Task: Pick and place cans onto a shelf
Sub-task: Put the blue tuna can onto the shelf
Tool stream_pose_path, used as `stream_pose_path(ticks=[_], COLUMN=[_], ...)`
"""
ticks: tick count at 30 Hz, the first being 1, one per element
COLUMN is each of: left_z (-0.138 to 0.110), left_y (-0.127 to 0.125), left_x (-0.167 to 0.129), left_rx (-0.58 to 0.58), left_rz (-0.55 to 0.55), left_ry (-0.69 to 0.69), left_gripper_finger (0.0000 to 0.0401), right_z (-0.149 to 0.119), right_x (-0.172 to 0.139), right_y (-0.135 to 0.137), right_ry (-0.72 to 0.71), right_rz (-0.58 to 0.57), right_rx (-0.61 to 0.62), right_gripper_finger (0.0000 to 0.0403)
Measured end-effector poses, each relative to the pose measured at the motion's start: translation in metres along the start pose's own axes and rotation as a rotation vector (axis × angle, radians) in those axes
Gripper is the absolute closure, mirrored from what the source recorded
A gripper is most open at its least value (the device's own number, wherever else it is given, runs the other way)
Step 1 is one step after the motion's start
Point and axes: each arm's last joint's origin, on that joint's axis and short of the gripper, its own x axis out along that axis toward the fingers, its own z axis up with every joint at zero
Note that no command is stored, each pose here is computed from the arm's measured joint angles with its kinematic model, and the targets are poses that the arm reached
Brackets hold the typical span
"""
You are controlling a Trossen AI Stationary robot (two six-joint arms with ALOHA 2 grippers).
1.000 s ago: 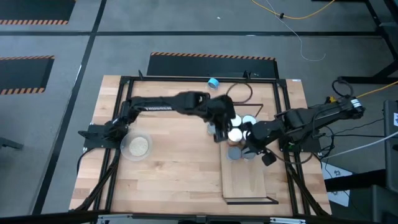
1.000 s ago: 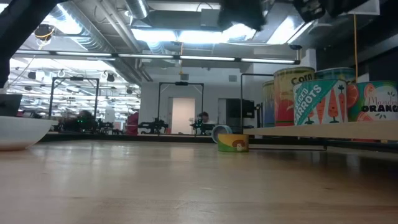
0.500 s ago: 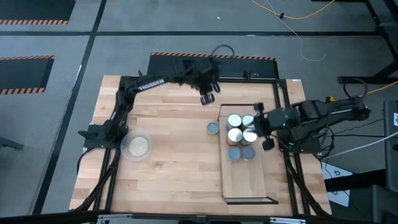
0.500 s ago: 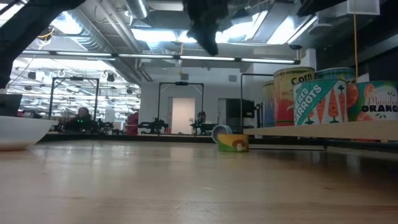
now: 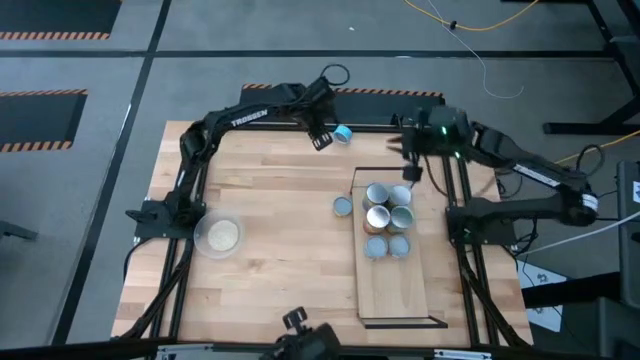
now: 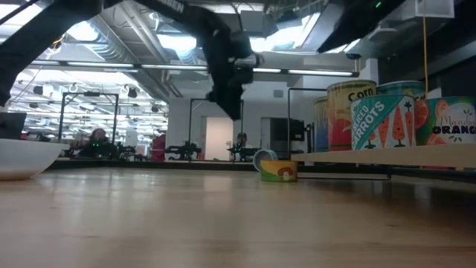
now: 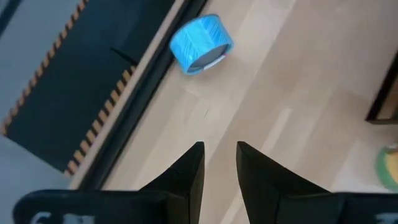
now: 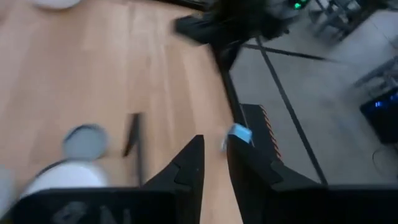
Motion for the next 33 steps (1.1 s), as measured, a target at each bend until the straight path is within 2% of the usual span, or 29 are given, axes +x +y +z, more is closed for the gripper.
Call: stream_pose_path(ticks=[6,11,21,26,30,33], left_z=[-0.018,-0.028,-0.029,-0.028,-0.028,-0.026], left_y=[0.003,0.002,0.000,-0.001,-0.002,-0.002], left_x=[0.041,0.060,0.067,0.067,0.067,0.067], left_rx=[-0.009,-0.006,0.000,0.002,0.004,0.005], left_rz=[-0.054,-0.060,-0.058,-0.059,-0.059,-0.058], left_ry=[-0.041,-0.086,-0.142,-0.146,-0.149,-0.169], left_gripper_finger=[0.0315,0.0315,0.0315,0.0315,0.0315,0.0315], right_z=[-0.022,-0.040,-0.055,-0.052,-0.050,-0.050], right_x=[0.044,0.084,0.140,0.145,0.144,0.146], right_y=[-0.051,-0.073,-0.075,-0.067,-0.064,-0.061], right_ry=[0.013,0.031,0.045,0.052,0.053,0.088], right_rz=[-0.017,0.001,0.036,0.059,0.065,0.025], right_rx=[0.172,0.346,0.449,0.460,0.551,0.621], right_gripper_finger=[0.0329,0.0329,0.0329,0.0329,0.0329,0.0329])
